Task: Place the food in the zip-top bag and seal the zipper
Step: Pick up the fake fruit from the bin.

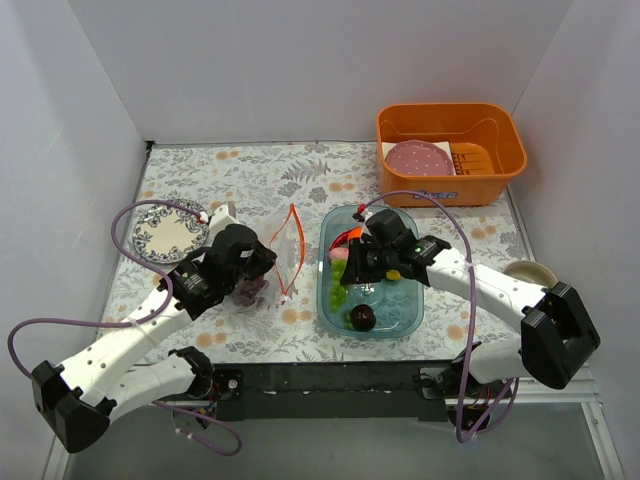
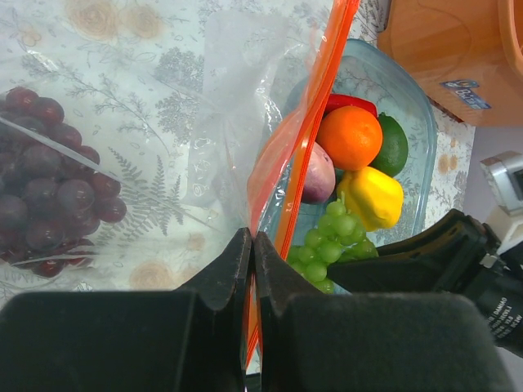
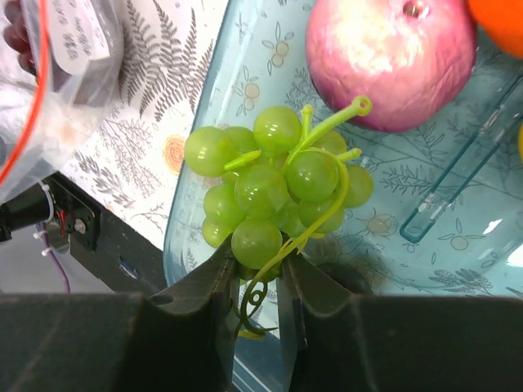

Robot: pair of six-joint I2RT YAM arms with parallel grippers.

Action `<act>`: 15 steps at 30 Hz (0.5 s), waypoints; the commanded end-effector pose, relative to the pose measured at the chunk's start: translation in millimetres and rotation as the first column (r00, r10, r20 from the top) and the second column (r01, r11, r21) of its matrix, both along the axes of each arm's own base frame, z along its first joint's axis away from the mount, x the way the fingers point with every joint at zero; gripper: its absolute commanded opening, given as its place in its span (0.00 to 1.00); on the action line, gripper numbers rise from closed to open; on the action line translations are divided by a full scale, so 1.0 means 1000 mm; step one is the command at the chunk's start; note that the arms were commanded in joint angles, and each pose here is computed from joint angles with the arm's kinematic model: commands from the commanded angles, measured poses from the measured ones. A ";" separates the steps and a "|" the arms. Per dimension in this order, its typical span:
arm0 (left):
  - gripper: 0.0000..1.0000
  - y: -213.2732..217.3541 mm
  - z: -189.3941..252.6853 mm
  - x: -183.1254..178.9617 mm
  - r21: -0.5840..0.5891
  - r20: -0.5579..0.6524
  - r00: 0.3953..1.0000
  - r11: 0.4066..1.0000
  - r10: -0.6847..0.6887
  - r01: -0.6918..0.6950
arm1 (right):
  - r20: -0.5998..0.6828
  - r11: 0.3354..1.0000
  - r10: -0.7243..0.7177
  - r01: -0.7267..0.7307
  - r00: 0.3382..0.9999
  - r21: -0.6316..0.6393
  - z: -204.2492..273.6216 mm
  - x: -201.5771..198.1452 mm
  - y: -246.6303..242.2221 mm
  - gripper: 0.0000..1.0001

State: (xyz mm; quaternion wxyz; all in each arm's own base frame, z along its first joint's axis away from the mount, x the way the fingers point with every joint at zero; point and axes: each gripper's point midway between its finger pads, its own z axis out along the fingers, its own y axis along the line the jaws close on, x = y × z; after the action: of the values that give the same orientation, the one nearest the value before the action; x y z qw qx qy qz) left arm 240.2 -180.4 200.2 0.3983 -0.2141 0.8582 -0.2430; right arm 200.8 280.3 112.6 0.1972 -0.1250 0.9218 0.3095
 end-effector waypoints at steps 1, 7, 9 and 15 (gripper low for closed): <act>0.00 -0.003 0.013 0.002 -0.037 0.031 0.999 0.999 -0.007 0.008 | 0.074 0.999 -0.024 0.021 0.997 0.037 0.036 0.009 0.003 0.08; 0.00 -0.003 0.015 0.003 -0.032 0.029 1.000 0.999 -0.007 0.008 | 0.145 0.995 -0.081 0.071 0.986 0.071 0.062 0.015 -0.003 0.05; 0.00 -0.003 0.015 0.003 -0.029 0.029 1.000 1.000 -0.006 0.007 | 0.169 0.994 -0.086 0.074 0.982 0.080 0.070 0.016 -0.005 0.04; 0.00 -0.006 0.018 0.005 -0.036 0.032 0.999 0.999 -0.008 0.009 | 0.200 0.990 -0.060 0.033 0.978 0.139 0.090 0.014 0.002 0.04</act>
State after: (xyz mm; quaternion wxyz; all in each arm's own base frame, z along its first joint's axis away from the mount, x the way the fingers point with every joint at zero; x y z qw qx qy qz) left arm 240.3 -181.3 200.2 0.3973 -0.2135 0.8584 -0.2444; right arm 209.0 271.7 164.2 0.2672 -0.1114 0.9032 0.3168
